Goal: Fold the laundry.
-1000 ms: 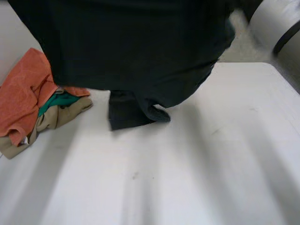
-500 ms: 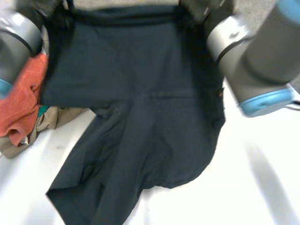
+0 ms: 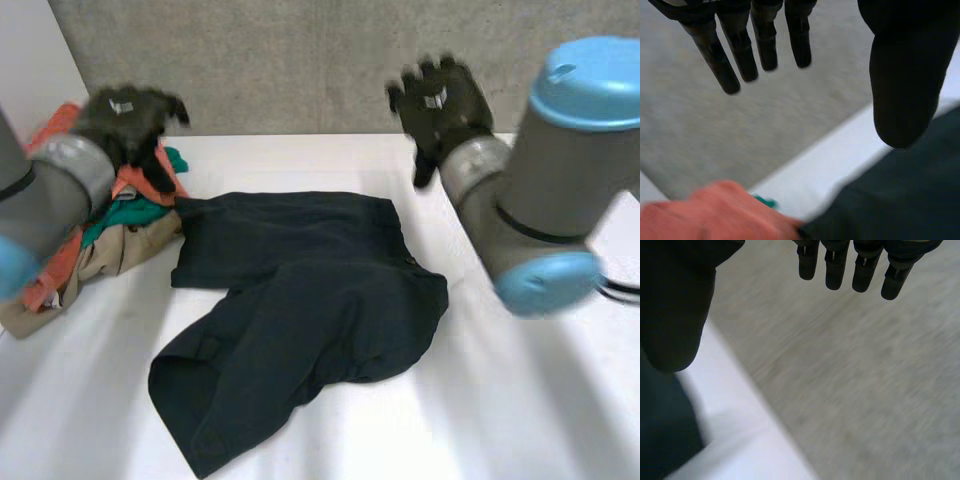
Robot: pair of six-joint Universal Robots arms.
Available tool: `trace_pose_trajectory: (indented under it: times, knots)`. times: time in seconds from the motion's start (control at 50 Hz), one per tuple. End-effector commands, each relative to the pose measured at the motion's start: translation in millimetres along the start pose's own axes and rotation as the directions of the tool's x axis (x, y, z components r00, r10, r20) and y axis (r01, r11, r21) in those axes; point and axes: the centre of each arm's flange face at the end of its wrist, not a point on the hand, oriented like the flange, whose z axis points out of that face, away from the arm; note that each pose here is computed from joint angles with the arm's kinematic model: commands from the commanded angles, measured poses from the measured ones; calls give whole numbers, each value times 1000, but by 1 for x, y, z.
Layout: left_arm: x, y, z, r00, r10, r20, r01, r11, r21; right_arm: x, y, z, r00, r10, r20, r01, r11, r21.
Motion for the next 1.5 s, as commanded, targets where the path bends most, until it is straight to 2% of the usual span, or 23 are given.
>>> trace_pose_trajectory:
  times: [0.02, 0.1, 0.14, 0.22, 0.3, 0.36, 0.54, 0.68, 0.82, 0.9, 0.98, 1.04, 1.18, 1.24, 1.32, 1.42, 1.44, 1.5]
  knots:
    - [69, 54, -121, 945, -74, -319, -14, 964, -267, -20, 54, -80, 946, 69, 317, 58, 925, -375]
    - [97, 77, -168, 898, -88, -431, -52, 952, -301, -34, 75, -105, 906, 132, 402, 53, 906, -419]
    - [103, 86, -174, 895, -79, -439, -62, 953, -297, -39, 83, -111, 897, 144, 417, 51, 906, -421]
    - [108, 103, -175, 914, -45, -403, -79, 955, -285, -48, 97, -115, 897, 145, 417, 36, 917, -397]
    - [103, 124, -158, 952, -16, -306, -85, 946, -314, -61, 115, -109, 910, 126, 395, 23, 936, -351]
    - [103, 136, -149, 962, -2, -273, -96, 933, -346, -68, 121, -104, 916, 114, 385, 17, 947, -321]
    - [106, 152, -134, 965, 93, -244, -182, 910, -373, -84, 126, -86, 939, 60, 340, 7, 981, -195]
    - [110, 158, -119, 946, 227, -231, -290, 911, -292, -98, 128, -73, 947, 29, 320, 18, 990, -143]
    - [108, 156, -104, 932, 308, -192, -346, 913, -216, -101, 138, -58, 960, 10, 281, 34, 988, -151]
    - [105, 148, -100, 933, 312, -180, -346, 915, -207, -93, 135, -51, 970, -5, 244, 40, 990, -139]
    - [96, 115, -106, 944, 294, -150, -317, 933, -167, -75, 113, -51, 982, -17, 187, 37, 994, -103]
    - [83, 74, -115, 960, 258, -109, -269, 957, -108, -44, 80, -54, 992, -35, 125, 43, 997, -57]
    - [57, -13, -145, 981, 171, -90, -168, 985, 40, 19, 3, -84, 989, -86, 121, 90, 996, -30]
    - [52, -29, -154, 983, 147, -112, -142, 989, 49, 26, 1, -86, 980, -45, 192, 63, 994, -86]
    - [55, -10, -138, 979, 130, -155, -139, 989, -47, 15, 15, -90, 955, 54, 292, 2, 982, -189]
    - [61, 21, -117, 978, 126, -169, -155, 974, -167, -4, 42, -98, 922, 259, 286, -169, 937, -305]
    - [61, 28, -113, 979, 124, -163, -156, 967, -202, -14, 54, -104, 902, 329, 278, -225, 910, -347]
    - [61, 36, -110, 980, 126, -154, -160, 960, -230, -25, 68, -112, 876, 402, 266, -287, 879, -382]
